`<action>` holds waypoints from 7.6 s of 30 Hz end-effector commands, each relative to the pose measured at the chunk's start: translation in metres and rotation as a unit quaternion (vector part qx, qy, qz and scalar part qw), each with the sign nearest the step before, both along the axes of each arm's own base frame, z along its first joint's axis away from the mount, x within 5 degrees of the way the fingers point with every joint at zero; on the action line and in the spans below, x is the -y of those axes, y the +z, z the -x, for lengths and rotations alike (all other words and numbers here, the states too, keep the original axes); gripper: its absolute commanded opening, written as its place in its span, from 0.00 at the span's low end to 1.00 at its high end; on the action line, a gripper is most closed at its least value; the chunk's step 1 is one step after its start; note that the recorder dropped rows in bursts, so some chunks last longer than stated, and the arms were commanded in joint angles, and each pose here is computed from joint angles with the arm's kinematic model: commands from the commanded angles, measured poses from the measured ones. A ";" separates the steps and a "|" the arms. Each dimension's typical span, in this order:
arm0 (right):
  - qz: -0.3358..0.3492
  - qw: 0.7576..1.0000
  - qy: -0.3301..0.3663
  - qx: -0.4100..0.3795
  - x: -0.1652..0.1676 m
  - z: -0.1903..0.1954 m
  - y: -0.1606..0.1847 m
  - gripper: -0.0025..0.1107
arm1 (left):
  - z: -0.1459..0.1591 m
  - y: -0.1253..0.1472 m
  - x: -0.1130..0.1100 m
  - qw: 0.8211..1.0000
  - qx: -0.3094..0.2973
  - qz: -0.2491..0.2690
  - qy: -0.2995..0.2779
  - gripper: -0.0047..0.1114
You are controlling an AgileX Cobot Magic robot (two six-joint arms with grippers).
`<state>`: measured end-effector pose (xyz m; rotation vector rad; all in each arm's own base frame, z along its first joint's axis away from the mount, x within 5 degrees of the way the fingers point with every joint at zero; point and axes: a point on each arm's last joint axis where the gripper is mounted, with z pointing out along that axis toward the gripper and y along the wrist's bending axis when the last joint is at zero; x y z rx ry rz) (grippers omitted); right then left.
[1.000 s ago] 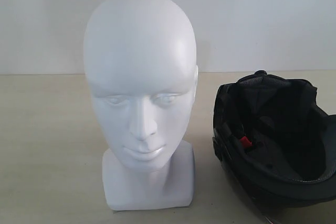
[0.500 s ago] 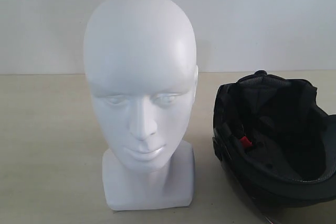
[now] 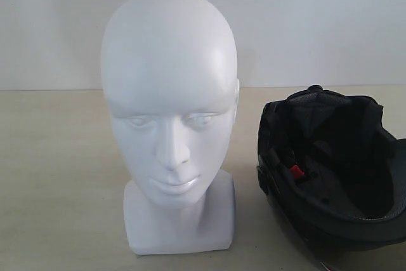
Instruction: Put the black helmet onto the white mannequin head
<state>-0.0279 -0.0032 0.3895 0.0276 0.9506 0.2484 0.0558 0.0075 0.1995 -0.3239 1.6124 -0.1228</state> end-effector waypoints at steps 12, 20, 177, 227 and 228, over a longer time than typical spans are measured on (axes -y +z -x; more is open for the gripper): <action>0.156 0.960 0.022 -0.230 -0.009 -0.045 0.101 0.02 | 0.000 0.000 0.000 1.000 0.002 -0.002 0.001 0.08; 0.205 0.816 0.208 -0.499 -0.065 -0.144 0.064 0.02 | 0.000 0.000 0.000 1.000 0.002 -0.002 0.001 0.08; -0.203 0.780 0.446 -0.390 -0.031 -0.248 0.030 0.02 | 0.000 0.000 0.000 1.000 0.002 -0.002 0.001 0.08; -0.407 0.716 0.528 -0.209 -0.026 -0.215 0.219 0.02 | 0.000 0.000 0.000 1.000 0.002 -0.002 0.001 0.08; -0.434 0.702 0.532 -0.191 -0.025 -0.211 0.227 0.02 | 0.000 0.000 0.000 1.000 0.002 -0.002 0.001 0.08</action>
